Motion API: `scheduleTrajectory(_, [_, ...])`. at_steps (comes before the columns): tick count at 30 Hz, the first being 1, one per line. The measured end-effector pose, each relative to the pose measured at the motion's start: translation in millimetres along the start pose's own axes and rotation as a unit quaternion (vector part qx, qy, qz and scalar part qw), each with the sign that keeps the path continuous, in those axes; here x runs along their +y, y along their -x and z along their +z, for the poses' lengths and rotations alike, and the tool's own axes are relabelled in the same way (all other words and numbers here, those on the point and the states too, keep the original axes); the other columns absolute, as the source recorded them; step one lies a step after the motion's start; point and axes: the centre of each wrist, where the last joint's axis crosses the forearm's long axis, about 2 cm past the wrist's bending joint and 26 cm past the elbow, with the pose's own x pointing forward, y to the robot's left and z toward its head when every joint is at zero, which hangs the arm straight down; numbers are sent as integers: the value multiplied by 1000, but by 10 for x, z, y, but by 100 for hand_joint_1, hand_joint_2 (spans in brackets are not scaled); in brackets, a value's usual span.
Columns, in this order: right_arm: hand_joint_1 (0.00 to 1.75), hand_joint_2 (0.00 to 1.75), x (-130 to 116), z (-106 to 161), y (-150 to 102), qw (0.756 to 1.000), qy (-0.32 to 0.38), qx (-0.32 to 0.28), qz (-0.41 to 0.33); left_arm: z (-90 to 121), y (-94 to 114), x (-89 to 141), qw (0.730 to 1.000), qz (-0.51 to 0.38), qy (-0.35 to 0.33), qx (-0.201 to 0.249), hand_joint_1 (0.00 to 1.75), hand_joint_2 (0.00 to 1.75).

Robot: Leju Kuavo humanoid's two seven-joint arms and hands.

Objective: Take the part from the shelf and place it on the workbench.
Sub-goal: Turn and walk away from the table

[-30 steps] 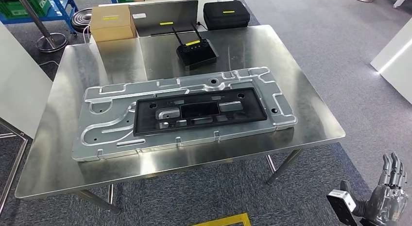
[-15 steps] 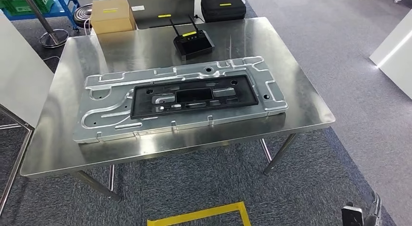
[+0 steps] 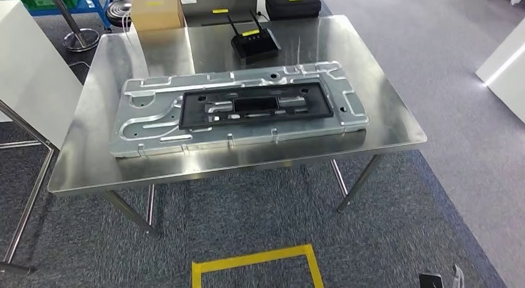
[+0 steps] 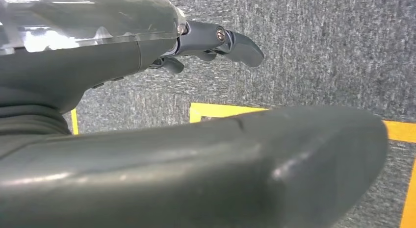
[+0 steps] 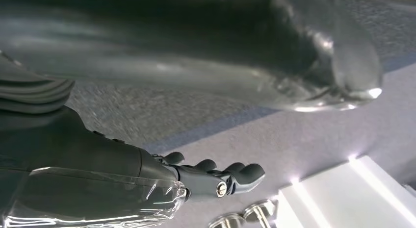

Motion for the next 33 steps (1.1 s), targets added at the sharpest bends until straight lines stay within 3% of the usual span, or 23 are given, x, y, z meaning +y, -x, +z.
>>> scheduleTrajectory(6, [0,0,112,150,125,998,-35,46,22,5,15,-3,1000,0,0,1,0,0])
scheduleTrajectory(12, [0,0,278,397,208,984,-101,140,36,6,17,-12,1000,0,1,1,0,0])
scheduleTrajectory(19, [0,0,448,608,212,932,-187,309,29,2,-1,-35,1000,-5,11,-2,0,0])
scheduleTrajectory(25, [0,0,508,695,209,903,-229,363,32,8,9,-65,1000,-8,17,-1,0,0])
scheduleTrajectory(33, [0,0,561,702,175,892,-250,376,30,10,8,-99,1000,-11,22,-1,0,0])
